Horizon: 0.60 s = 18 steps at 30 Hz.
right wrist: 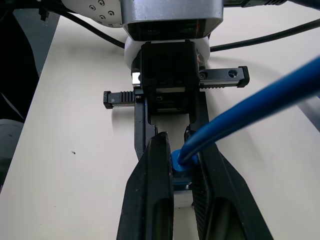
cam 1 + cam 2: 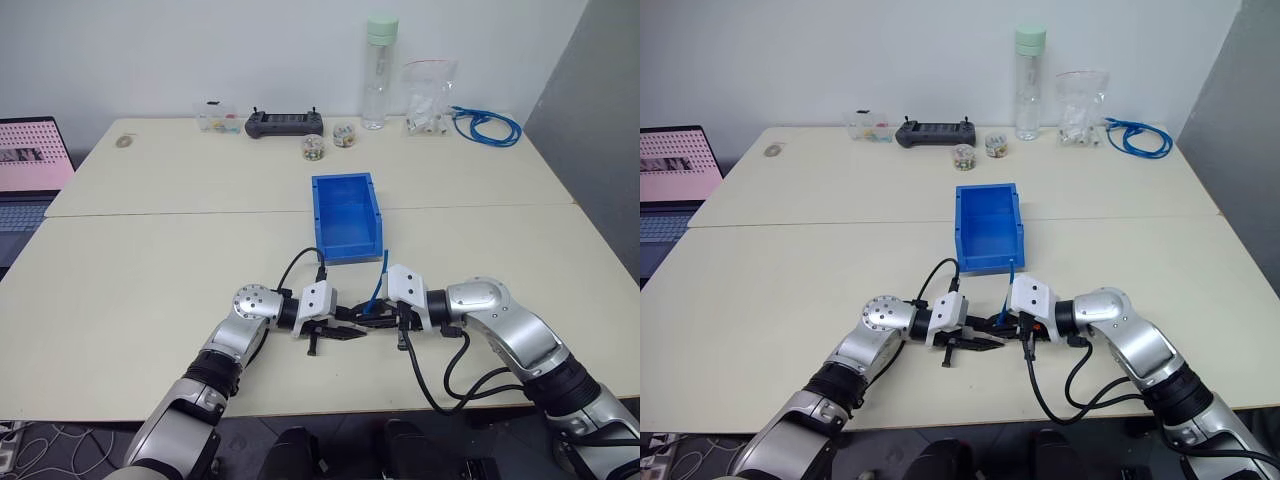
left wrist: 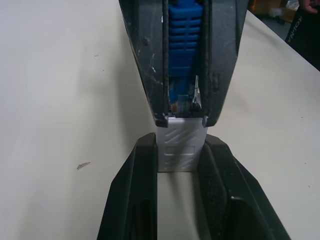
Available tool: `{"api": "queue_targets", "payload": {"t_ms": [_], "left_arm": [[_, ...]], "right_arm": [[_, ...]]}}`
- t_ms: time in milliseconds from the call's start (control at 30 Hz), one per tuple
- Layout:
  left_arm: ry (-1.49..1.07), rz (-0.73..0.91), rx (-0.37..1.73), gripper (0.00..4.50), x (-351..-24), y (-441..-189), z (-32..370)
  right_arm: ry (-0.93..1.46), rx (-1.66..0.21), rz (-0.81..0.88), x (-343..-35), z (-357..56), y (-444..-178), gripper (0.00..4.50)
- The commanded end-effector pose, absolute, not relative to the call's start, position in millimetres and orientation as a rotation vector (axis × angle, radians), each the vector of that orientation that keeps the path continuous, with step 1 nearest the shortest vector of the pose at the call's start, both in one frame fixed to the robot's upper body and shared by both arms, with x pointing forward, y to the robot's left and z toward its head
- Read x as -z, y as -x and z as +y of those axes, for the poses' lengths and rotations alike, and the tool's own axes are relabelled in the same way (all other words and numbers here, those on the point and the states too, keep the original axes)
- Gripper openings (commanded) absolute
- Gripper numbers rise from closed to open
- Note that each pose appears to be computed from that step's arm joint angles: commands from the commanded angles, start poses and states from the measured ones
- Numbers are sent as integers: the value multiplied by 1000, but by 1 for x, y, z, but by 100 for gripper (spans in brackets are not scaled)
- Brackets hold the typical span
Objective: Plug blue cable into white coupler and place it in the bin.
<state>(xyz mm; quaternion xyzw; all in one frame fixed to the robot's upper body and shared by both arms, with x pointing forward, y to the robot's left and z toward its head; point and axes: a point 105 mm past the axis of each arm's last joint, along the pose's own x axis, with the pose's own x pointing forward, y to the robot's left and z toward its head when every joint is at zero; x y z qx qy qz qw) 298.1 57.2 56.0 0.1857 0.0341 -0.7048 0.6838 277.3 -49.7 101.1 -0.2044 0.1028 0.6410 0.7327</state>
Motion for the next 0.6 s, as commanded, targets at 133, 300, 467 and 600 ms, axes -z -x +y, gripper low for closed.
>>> {"api": "queue_targets", "payload": {"t_ms": [133,300,467,600], "left_arm": [[-383,57,1555,78,-59,-296,55],[-381,50,1546,78,-62,-295,55],[-384,51,1546,78,-62,-294,56],[-392,28,1526,78,-66,-296,56]], "right_arm": [[361,-1377,403,-53,-55,-273,19],[448,-1381,444,-25,-66,-267,19],[510,-1411,482,-7,-70,-261,19],[469,-1392,464,-13,-66,-270,19]]}}
